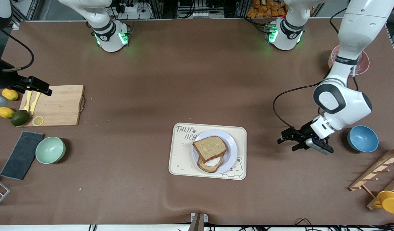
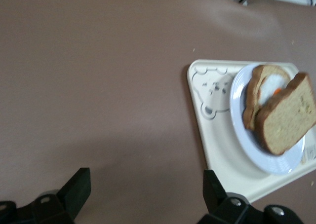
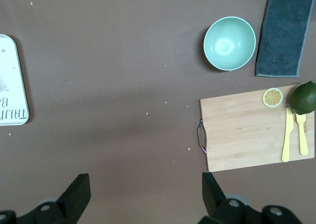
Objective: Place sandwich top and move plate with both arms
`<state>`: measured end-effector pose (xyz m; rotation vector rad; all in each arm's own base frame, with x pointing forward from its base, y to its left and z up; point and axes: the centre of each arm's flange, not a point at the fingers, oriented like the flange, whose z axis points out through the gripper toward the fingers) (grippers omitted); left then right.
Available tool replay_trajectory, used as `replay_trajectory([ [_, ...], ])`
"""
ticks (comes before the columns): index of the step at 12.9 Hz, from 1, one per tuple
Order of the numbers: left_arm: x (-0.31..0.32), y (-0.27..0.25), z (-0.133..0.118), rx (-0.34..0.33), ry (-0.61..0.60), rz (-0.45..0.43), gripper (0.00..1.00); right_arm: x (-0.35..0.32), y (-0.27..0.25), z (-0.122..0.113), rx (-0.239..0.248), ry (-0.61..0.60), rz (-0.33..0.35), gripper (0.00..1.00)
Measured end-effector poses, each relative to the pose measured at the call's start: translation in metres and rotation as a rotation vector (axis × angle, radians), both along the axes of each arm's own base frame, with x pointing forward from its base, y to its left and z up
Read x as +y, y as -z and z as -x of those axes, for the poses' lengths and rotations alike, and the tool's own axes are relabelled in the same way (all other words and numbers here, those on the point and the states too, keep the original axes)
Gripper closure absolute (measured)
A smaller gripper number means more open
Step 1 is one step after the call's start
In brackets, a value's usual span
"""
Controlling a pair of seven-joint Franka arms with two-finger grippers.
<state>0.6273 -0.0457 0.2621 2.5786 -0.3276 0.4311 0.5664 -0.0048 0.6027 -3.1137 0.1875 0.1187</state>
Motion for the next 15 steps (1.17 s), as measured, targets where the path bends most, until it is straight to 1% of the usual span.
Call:
replay_trajectory([
  [2, 0.013, -0.021, 0.005, 0.057, 0.066, -0.051, 0.00, 0.000, 0.000, 0.000, 0.000, -0.001, 0.000, 0.00],
  [5, 0.015, -0.082, 0.011, 0.130, 0.107, -0.165, 0.00, 0.000, 0.000, 0.000, 0.001, -0.001, 0.000, 0.00],
  [7, 0.014, -0.129, 0.018, 0.159, 0.095, -0.210, 0.00, 0.000, 0.000, 0.000, 0.002, -0.001, 0.000, 0.00],
  [9, 0.016, -0.174, 0.031, 0.179, 0.088, -0.263, 0.00, 0.000, 0.000, 0.000, 0.002, 0.000, 0.000, 0.00],
  [12, 0.013, -0.245, 0.051, 0.238, 0.069, -0.346, 0.00, -0.001, 0.000, 0.000, 0.003, 0.000, 0.000, 0.00],
  [13, 0.011, -0.272, 0.054, 0.251, 0.053, -0.372, 0.00, -0.001, 0.000, 0.000, 0.003, 0.000, 0.000, 0.00],
  [15, 0.008, -0.319, 0.060, 0.280, -0.009, -0.390, 0.00, -0.001, 0.000, 0.000, 0.003, 0.000, 0.000, 0.00],
])
